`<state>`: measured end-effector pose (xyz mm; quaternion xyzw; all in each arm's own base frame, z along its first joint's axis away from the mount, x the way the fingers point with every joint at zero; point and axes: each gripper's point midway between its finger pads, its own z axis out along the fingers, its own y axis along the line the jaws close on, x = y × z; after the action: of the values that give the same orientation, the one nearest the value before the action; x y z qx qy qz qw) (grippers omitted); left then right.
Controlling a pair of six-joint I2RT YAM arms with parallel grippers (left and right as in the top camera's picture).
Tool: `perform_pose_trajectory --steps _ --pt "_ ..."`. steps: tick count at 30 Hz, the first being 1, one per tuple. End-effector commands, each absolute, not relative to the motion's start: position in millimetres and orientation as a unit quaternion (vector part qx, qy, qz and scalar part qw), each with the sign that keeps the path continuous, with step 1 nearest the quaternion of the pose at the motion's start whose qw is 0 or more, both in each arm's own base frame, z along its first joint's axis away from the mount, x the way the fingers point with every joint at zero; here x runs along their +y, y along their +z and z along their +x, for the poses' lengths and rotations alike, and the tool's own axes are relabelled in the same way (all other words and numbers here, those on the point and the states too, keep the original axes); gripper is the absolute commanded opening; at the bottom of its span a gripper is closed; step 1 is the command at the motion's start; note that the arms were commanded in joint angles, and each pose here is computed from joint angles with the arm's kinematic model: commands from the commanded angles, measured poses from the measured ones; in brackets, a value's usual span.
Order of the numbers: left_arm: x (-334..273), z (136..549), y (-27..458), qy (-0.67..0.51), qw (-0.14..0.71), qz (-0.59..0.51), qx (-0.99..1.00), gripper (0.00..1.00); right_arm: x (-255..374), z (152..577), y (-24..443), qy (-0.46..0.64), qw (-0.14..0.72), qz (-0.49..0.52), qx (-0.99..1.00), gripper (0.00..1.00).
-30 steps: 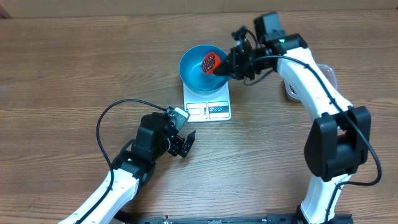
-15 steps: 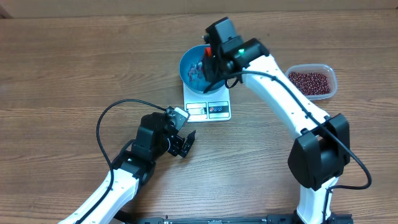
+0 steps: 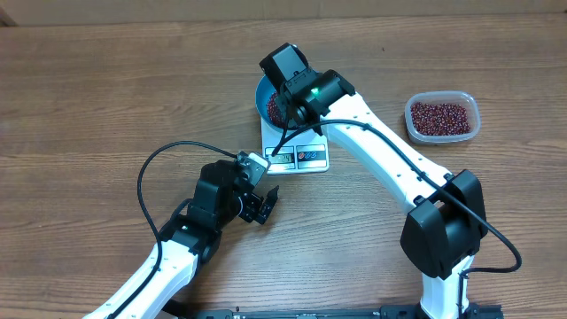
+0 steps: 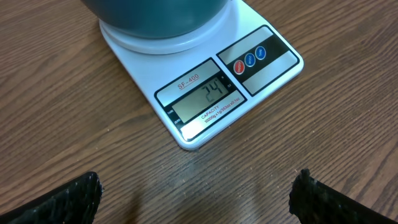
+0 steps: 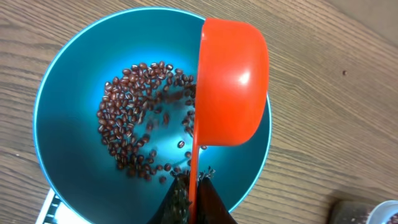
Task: Scoop item into bowl and weigh 150g on scale
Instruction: 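Tip the scoop with the right gripper to pour beans into the bowl, then move the empty scoop right back to the bean container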
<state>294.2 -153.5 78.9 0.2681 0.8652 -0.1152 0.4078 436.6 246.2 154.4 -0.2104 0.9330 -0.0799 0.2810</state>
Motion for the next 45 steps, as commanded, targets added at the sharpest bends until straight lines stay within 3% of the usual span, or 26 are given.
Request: perform_pose_trajectory --steps 1,12,17,22,27,36,45 --pt "-154 294 77 -0.120 0.404 0.263 0.868 1.00 243 443 168 -0.095 0.299 -0.208 0.926 0.04" --pt "-154 294 77 -0.120 0.404 0.263 0.868 1.00 252 439 167 -0.051 0.290 -0.215 0.931 0.04" --pt "-154 294 77 -0.120 0.404 0.263 0.868 1.00 245 439 194 0.014 0.297 -0.197 0.934 0.04" --pt "-154 294 77 -0.120 0.404 0.263 0.868 1.00 189 439 243 0.069 0.311 -0.140 0.938 0.04" --pt "-154 294 77 -0.120 0.404 0.263 0.868 0.99 103 430 260 0.060 0.292 -0.052 0.953 0.04" --pt "-154 294 77 -0.120 0.404 0.263 0.868 1.00 -30 402 228 -0.017 0.201 0.088 0.975 0.04" --pt "-154 294 77 -0.120 0.404 0.263 0.868 1.00 -63 397 173 -0.088 0.144 0.078 0.983 0.04"
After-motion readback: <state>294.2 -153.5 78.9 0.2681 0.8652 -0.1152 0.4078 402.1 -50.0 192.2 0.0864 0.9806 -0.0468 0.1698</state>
